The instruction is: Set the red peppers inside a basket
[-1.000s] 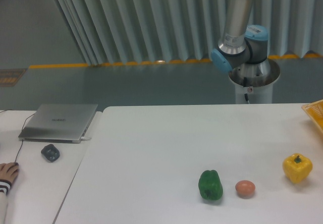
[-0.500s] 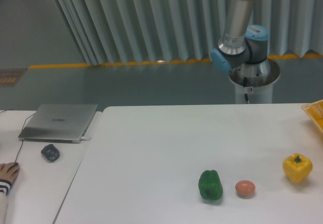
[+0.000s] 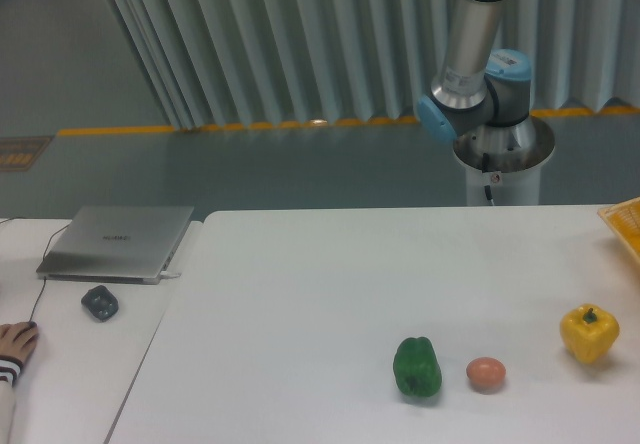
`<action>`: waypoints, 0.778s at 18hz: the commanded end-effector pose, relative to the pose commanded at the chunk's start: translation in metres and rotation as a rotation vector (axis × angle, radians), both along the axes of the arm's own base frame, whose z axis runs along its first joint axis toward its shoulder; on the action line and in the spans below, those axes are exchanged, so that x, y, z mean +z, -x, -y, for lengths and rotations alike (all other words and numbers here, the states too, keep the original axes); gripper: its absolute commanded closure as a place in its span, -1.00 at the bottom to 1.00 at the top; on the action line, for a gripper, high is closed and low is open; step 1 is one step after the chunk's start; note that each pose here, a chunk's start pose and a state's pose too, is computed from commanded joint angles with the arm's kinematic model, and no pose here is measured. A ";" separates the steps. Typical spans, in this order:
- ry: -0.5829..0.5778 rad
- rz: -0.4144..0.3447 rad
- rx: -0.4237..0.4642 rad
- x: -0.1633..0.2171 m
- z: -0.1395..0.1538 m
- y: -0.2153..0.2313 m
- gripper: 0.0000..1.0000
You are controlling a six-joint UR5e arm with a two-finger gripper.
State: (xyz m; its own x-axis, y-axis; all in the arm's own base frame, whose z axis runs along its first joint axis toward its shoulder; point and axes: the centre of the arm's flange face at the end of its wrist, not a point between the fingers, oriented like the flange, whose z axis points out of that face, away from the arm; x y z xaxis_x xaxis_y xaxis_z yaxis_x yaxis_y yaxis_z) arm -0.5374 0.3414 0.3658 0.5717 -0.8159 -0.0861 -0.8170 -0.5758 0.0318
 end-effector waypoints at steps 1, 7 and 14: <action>-0.001 0.002 0.001 0.000 -0.001 -0.001 -1.00; -0.033 0.018 0.072 0.000 -0.014 -0.012 -1.00; -0.042 0.015 0.107 0.007 -0.041 -0.031 -1.00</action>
